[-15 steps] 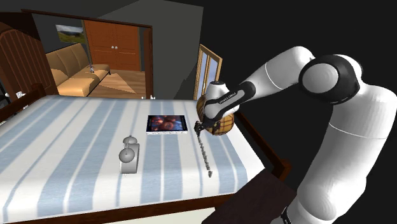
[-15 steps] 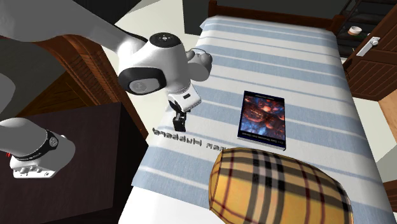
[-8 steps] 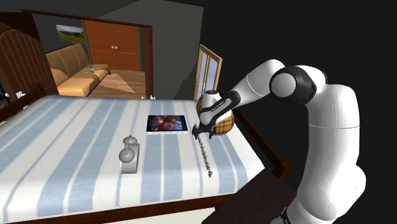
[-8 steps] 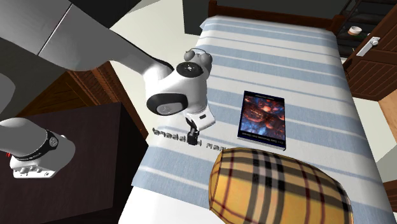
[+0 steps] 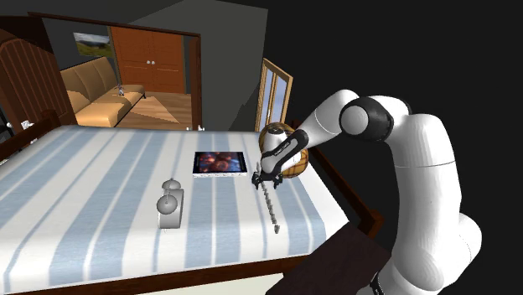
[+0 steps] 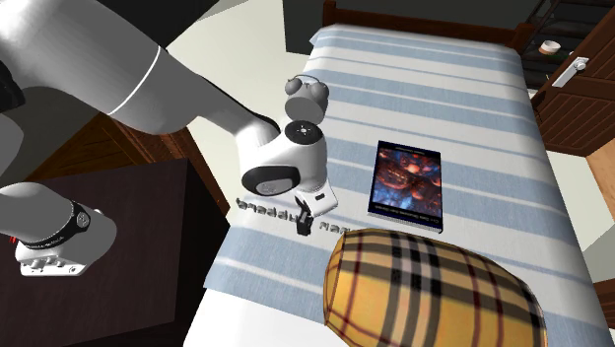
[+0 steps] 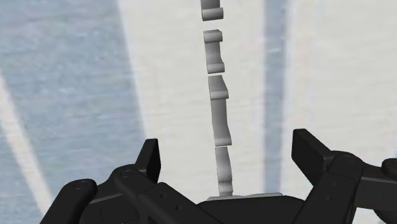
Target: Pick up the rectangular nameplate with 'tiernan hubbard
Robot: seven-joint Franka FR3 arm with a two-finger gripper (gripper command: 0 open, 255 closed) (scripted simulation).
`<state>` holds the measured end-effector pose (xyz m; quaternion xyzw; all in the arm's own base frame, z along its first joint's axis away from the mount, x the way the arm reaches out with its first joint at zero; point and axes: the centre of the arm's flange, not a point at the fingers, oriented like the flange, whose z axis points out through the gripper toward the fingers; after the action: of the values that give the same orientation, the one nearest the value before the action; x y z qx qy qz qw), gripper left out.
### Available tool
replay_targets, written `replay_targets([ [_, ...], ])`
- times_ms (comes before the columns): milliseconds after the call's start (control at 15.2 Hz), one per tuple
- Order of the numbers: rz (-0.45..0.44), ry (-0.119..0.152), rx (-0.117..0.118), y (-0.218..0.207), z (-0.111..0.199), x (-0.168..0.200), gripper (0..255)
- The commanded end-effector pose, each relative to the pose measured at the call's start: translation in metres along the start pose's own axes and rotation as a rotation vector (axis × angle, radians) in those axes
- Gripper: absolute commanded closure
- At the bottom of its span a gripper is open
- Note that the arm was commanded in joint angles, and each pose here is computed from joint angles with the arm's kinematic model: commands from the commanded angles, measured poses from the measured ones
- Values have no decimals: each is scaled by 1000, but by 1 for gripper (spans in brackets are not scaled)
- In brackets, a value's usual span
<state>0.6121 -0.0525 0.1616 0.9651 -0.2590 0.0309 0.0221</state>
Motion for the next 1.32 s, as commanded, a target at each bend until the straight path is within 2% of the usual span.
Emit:
replay_targets([
  [0,0,0,0,1,8,-1,0],
  [66,0,0,0,1,8,-1,0],
  [132,0,0,0,1,8,0,255],
  [726,0,0,0,1,8,-1,255],
  [1254,0,0,0,2,-34,2,255],
])
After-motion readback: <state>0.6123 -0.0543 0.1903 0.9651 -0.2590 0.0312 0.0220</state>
